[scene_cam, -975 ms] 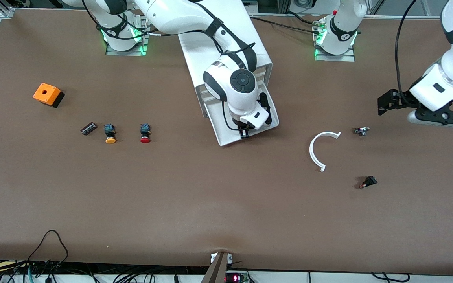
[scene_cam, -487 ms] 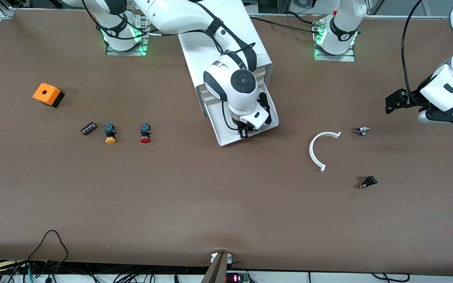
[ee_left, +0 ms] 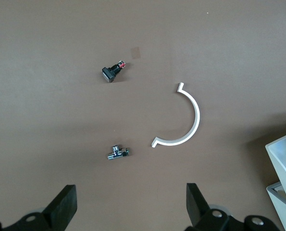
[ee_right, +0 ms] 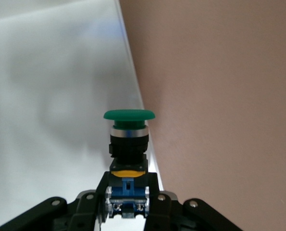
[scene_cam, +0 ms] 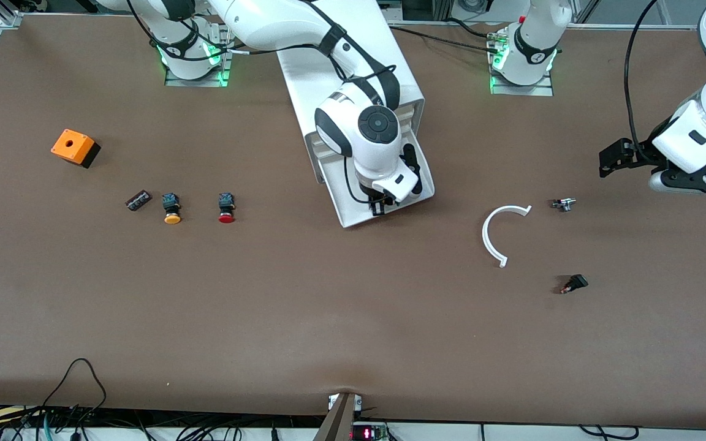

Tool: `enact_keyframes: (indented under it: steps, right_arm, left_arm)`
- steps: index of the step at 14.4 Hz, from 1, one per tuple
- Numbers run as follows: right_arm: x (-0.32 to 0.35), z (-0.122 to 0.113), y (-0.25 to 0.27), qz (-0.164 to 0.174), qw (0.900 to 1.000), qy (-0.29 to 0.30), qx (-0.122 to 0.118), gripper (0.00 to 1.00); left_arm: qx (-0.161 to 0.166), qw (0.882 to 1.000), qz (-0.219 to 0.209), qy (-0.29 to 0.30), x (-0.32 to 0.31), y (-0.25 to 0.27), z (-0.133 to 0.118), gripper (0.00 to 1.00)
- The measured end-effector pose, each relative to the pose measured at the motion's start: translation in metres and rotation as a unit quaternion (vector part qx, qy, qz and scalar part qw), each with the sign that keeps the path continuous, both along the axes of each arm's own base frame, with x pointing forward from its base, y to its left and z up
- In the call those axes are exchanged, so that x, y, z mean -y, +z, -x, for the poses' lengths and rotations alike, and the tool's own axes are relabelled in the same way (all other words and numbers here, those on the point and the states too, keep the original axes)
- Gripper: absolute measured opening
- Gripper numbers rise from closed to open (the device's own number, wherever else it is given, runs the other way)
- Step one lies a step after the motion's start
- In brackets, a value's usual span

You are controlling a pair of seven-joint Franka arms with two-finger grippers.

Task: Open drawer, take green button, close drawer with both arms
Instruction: 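Lift the green button out of the drawer with the right gripper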

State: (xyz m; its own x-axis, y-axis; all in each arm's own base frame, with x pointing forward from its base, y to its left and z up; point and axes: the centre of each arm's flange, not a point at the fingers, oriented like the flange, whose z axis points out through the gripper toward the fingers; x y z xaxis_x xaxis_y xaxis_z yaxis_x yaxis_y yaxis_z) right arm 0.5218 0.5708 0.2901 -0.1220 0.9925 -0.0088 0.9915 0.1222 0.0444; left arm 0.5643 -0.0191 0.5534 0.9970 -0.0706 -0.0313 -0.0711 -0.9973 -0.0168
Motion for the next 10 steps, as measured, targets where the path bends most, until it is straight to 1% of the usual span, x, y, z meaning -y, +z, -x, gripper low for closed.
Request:
enact_keyframes:
  steps: [3, 5, 7, 9, 10]
  right_arm:
    - [0.026, -0.026, 0.038, 0.013, 0.999, -0.024, 0.02, 0.33]
    - [0.046, -0.044, 0.064, 0.012, 0.998, -0.043, 0.036, 0.33]
    - [0.064, -0.059, 0.085, 0.005, 0.996, -0.075, 0.048, 0.33]
    - [0.081, -0.072, 0.101, -0.004, 0.992, -0.113, 0.056, 0.33]
    - [0.091, -0.079, 0.108, -0.007, 0.99, -0.132, 0.059, 0.33]
  left_arm:
    - [0.0, 1.0, 0.0, 0.001, 0.0, 0.0, 0.0, 1.0]
    - [-0.002, 1.0, 0.0, 0.001, 0.0, 0.0, 0.0, 1.0]
    - [-0.013, 1.0, -0.001, 0.001, 0.0, -0.002, 0.003, 1.0]
    - [-0.025, 1.0, -0.001, 0.0, 0.001, -0.004, 0.005, 1.0]
    - [-0.038, 0.999, -0.002, -0.002, 0.003, -0.008, 0.008, 1.0]
